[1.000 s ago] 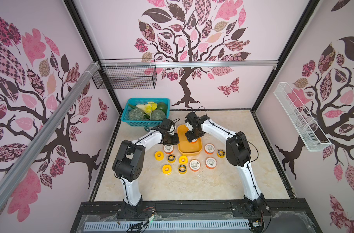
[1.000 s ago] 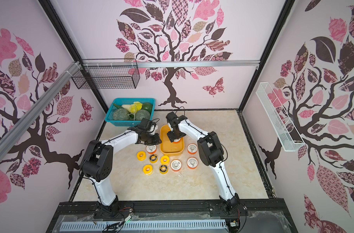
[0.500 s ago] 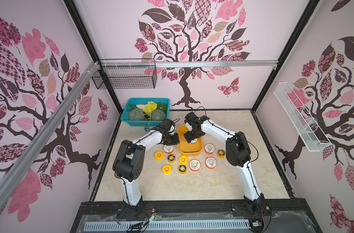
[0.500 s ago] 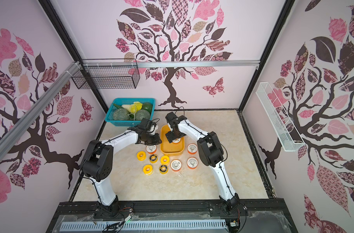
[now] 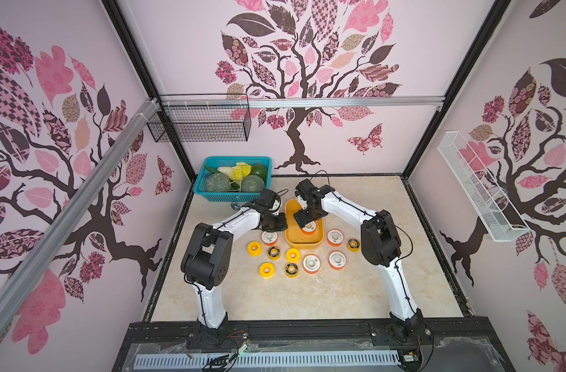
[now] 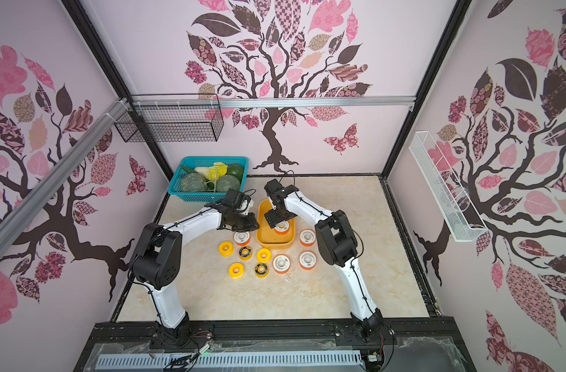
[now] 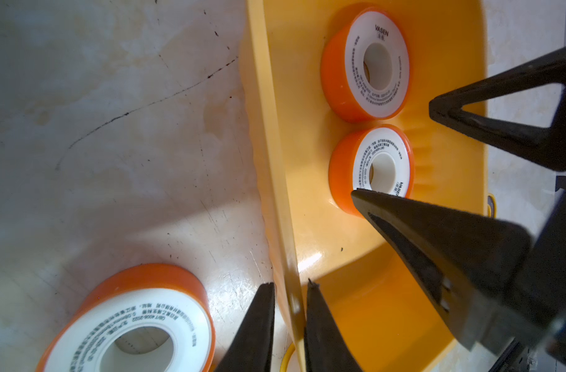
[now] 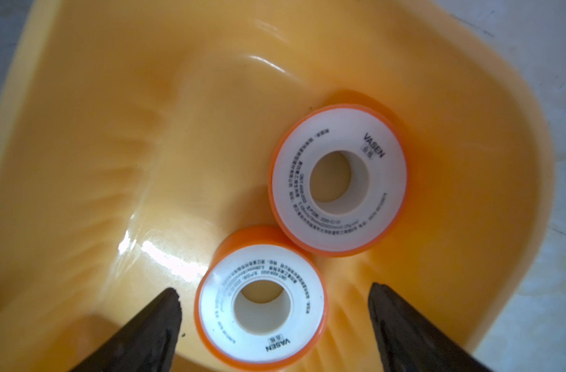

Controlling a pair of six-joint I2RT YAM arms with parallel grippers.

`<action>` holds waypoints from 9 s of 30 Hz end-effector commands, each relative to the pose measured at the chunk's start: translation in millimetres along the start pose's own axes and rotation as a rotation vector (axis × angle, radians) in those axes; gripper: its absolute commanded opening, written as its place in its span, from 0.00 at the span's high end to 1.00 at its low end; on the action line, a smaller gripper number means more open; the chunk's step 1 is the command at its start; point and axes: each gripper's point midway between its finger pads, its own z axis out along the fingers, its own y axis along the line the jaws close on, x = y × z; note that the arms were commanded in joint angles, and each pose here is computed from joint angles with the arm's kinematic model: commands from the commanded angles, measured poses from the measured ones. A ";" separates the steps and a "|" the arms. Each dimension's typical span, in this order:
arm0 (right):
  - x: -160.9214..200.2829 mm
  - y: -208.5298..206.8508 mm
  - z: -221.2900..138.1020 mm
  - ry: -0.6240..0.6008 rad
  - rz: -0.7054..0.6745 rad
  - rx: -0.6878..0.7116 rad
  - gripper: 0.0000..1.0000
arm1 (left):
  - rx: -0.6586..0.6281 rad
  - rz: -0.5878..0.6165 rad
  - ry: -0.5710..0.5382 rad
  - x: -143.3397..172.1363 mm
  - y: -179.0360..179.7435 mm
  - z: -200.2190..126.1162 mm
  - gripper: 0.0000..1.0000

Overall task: Put the sealing tape into the storage box
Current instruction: Place the sealing tape in the storage box, then pick up the sealing tape at the center of the board, then place the sealing tape in the storage box.

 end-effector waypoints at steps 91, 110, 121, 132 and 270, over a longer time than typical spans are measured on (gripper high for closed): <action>-19.9 -28.6 -124.2 -0.295 0.287 -0.397 0.50 | 0.029 0.060 -0.105 -22.1 -24.5 -49.3 0.37; 47.3 -85.8 -127.3 -0.327 0.491 -0.420 0.44 | -0.305 0.004 -0.201 10.9 38.8 -104.7 0.22; 63.3 -102.2 -129.1 -0.355 0.557 -0.424 0.43 | -0.399 0.057 -0.073 27.6 53.9 -67.8 0.11; 69.8 -101.5 -111.6 -0.313 0.570 -0.423 0.43 | -0.406 0.107 0.017 29.4 54.6 -30.3 0.11; 35.4 -33.6 -26.9 -0.085 0.507 -0.592 0.83 | -0.158 0.440 0.195 36.2 -94.1 54.4 0.29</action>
